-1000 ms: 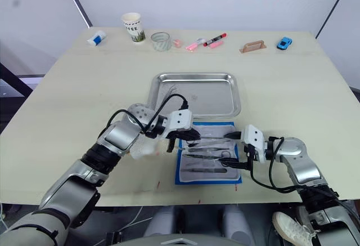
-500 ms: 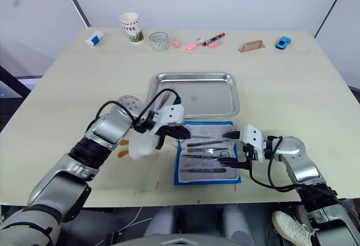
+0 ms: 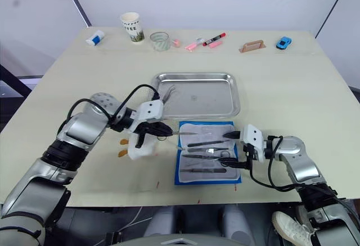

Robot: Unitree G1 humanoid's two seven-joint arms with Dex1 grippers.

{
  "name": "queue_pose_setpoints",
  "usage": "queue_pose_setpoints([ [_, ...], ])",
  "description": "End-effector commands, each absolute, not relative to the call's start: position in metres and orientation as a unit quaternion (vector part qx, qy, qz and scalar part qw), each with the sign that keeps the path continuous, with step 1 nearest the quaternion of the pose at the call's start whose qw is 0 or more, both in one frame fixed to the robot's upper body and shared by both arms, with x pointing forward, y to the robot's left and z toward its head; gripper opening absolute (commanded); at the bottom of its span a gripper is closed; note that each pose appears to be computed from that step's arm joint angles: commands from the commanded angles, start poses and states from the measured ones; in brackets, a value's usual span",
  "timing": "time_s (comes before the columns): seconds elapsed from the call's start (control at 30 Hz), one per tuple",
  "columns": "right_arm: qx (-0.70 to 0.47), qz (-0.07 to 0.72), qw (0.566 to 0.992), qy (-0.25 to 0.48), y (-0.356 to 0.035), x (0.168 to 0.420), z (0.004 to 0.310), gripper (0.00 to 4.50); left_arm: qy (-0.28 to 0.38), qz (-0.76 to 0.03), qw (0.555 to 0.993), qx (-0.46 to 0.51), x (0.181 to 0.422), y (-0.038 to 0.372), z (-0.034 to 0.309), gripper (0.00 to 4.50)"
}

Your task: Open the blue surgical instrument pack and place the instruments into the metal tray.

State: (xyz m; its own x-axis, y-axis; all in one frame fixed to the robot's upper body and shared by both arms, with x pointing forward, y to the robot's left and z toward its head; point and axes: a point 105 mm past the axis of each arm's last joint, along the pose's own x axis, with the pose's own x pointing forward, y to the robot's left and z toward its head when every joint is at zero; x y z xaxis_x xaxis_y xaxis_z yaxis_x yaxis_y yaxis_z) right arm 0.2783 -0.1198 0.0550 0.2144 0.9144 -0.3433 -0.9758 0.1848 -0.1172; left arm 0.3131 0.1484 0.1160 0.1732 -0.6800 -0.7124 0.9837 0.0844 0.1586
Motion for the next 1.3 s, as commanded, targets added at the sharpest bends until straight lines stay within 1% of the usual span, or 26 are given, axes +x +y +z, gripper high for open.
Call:
queue_pose_setpoints([
  [0.03, -0.161, 0.617, 0.752, 0.164, -0.126, 0.269, 0.025, 4.5, 0.213, -0.581, 0.718, 0.319, 0.31, 0.16, 0.137, 0.11],
  [0.17, -0.161, 0.621, 0.749, 0.166, -0.125, 0.269, 0.025, 4.5, 0.205, -0.57, 0.734, 0.307, 0.307, 0.166, 0.144, 0.11],
  [0.27, -0.162, 0.625, 0.745, 0.167, -0.126, 0.269, 0.025, 4.5, 0.187, -0.547, 0.769, 0.272, 0.308, 0.167, 0.153, 0.11],
  [0.37, -0.162, 0.626, 0.744, 0.168, -0.126, 0.269, 0.025, 4.5, 0.165, -0.519, 0.806, 0.231, 0.314, 0.163, 0.162, 0.11],
  [0.43, -0.163, 0.627, 0.743, 0.168, -0.127, 0.269, 0.025, 4.5, 0.156, -0.496, 0.829, 0.204, 0.32, 0.158, 0.167, 0.11],
  [0.5, -0.164, 0.629, 0.741, 0.169, -0.127, 0.269, 0.026, 4.5, 0.144, -0.454, 0.865, 0.16, 0.332, 0.149, 0.175, 0.11],
  [0.6, -0.166, 0.631, 0.739, 0.17, -0.127, 0.27, 0.027, 4.5, 0.137, -0.399, 0.899, 0.115, 0.346, 0.137, 0.181, 0.11],
  [0.67, -0.167, 0.631, 0.739, 0.169, -0.127, 0.272, 0.028, 4.5, 0.139, -0.366, 0.916, 0.085, 0.353, 0.13, 0.182, 0.11],
  [0.8, -0.166, 0.631, 0.739, 0.168, -0.126, 0.273, 0.028, 4.5, 0.141, -0.27, 0.951, 0.05, 0.373, 0.122, 0.179, 0.11],
  [1.03, -0.166, 0.633, 0.737, 0.169, -0.126, 0.272, 0.028, 4.5, 0.144, -0.166, 0.976, 0.002, 0.387, 0.104, 0.165, 0.11],
  [1.13, -0.167, 0.634, 0.735, 0.17, -0.126, 0.271, 0.027, 4.5, 0.148, -0.127, 0.981, -0.019, 0.394, 0.104, 0.158, 0.11],
  [1.3, -0.168, 0.634, 0.736, 0.17, -0.126, 0.272, 0.027, 4.5, 0.152, -0.121, 0.98, -0.046, 0.403, 0.091, 0.155, 0.11],
])
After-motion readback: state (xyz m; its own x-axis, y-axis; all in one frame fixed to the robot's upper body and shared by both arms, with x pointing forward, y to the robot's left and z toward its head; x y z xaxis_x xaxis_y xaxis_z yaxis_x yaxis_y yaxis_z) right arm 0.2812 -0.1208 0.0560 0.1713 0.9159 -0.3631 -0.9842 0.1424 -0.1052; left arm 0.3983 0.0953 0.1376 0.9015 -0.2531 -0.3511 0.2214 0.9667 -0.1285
